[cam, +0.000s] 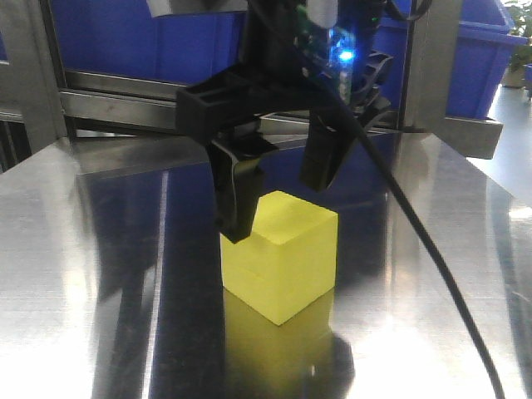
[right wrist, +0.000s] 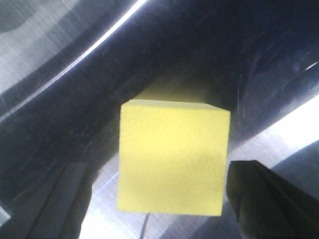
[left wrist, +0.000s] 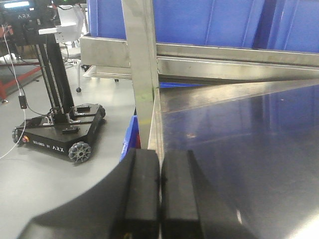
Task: Place yellow foam block on left shelf second layer
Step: 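Close the right gripper on the yellow foam cube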
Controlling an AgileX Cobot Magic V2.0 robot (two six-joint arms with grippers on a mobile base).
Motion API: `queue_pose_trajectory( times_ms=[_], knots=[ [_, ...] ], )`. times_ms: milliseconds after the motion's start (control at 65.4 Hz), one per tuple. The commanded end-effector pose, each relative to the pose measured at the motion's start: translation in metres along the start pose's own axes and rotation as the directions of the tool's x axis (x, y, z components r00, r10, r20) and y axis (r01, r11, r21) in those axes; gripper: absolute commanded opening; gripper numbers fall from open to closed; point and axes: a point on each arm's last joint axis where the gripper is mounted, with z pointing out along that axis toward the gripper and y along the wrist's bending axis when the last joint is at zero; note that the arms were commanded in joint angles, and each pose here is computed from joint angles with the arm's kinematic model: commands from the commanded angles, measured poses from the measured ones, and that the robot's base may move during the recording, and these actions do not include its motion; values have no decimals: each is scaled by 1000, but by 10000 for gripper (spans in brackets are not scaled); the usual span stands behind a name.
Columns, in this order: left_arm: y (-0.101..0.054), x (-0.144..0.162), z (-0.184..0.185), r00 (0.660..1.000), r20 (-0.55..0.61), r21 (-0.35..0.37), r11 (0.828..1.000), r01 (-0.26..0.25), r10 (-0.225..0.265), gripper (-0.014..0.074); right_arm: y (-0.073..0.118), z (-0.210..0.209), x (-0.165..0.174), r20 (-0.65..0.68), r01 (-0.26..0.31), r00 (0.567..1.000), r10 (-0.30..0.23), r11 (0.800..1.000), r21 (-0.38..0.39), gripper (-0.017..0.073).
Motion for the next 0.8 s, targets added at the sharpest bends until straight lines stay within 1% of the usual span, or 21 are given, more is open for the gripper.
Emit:
queue_pose_trajectory(
  times_ms=[0,76,199,336,642,780],
  knots=[
    [-2,0,0,997,71,23,1000,6,-8,137,-2,-18,-11,102,3,995,-4,1000,8,624],
    [-2,0,0,997,71,23,1000,6,-8,137,-2,-12,-11,89,4,996,-4,1000,8,624],
    [-2,0,0,997,71,23,1000,6,-8,137,-5,-4,-12,76,18,997,-20,999,30,624],
    [-2,0,0,997,71,23,1000,6,-8,137,-11,2,-12,57,8,998,-11,999,42,624],
    [-2,0,0,997,71,23,1000,6,-8,137,-13,16,-13,21,22,1000,-23,998,61,624],
    [-2,0,0,997,71,23,1000,6,-8,137,-13,14,-13,25,23,999,-24,998,60,624]
  ],
)
